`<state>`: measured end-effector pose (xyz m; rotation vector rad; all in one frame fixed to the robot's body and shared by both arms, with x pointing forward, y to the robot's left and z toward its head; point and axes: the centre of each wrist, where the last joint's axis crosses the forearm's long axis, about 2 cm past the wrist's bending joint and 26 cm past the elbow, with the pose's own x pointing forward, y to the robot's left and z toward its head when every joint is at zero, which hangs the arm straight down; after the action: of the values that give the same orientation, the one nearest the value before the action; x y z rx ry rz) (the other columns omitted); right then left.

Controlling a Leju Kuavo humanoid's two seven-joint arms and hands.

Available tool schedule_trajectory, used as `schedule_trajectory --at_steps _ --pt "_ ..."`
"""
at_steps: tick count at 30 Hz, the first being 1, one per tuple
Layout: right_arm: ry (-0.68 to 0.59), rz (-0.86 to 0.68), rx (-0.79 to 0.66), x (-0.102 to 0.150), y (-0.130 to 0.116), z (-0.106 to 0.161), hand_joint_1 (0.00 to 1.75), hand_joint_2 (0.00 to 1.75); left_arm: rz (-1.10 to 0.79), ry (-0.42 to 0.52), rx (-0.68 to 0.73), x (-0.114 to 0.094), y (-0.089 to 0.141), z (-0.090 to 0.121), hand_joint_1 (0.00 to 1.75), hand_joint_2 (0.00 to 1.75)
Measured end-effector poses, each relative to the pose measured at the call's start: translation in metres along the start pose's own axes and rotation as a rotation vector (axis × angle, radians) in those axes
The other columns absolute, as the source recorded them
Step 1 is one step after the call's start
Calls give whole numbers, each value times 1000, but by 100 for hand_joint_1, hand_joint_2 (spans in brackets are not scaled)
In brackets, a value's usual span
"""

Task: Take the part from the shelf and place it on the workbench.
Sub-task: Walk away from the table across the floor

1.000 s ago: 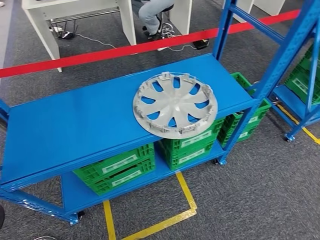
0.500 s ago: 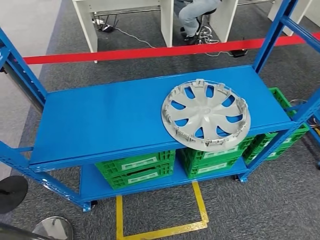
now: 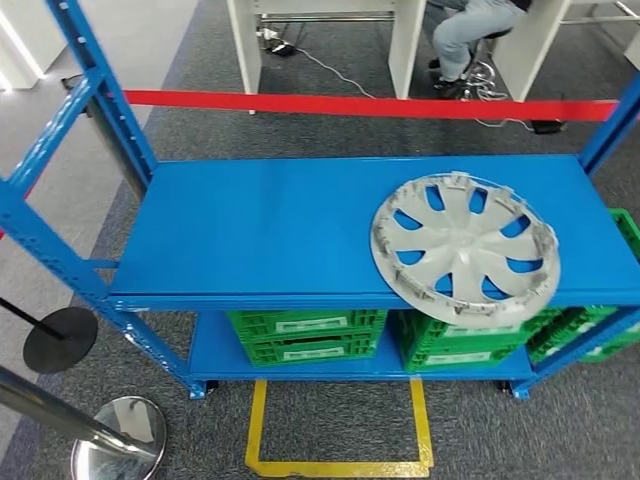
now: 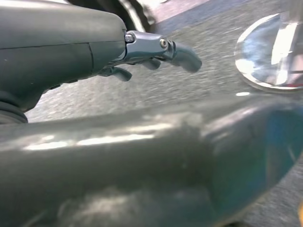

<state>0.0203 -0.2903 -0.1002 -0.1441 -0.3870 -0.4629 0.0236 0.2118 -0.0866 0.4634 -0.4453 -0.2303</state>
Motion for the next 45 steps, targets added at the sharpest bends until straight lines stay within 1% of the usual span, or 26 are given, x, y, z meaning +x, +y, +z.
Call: schedule_trajectory --at_steps 4,14,19,45 --pt "-6 0 5 3 2 -1 0 0 3 1 -2 0 -1 1 0 0" --pt "-3 4 -6 -1 -2 0 0 0 3 1 -4 0 -1 1 0 0" --pt "-24 -19 -11 -3 -3 0 0 0 -4 -35 -34 0 -2 1 0 0" --pt "-31 -25 1 -3 -1 0 0 0 -6 -46 -36 0 -2 1 0 0"
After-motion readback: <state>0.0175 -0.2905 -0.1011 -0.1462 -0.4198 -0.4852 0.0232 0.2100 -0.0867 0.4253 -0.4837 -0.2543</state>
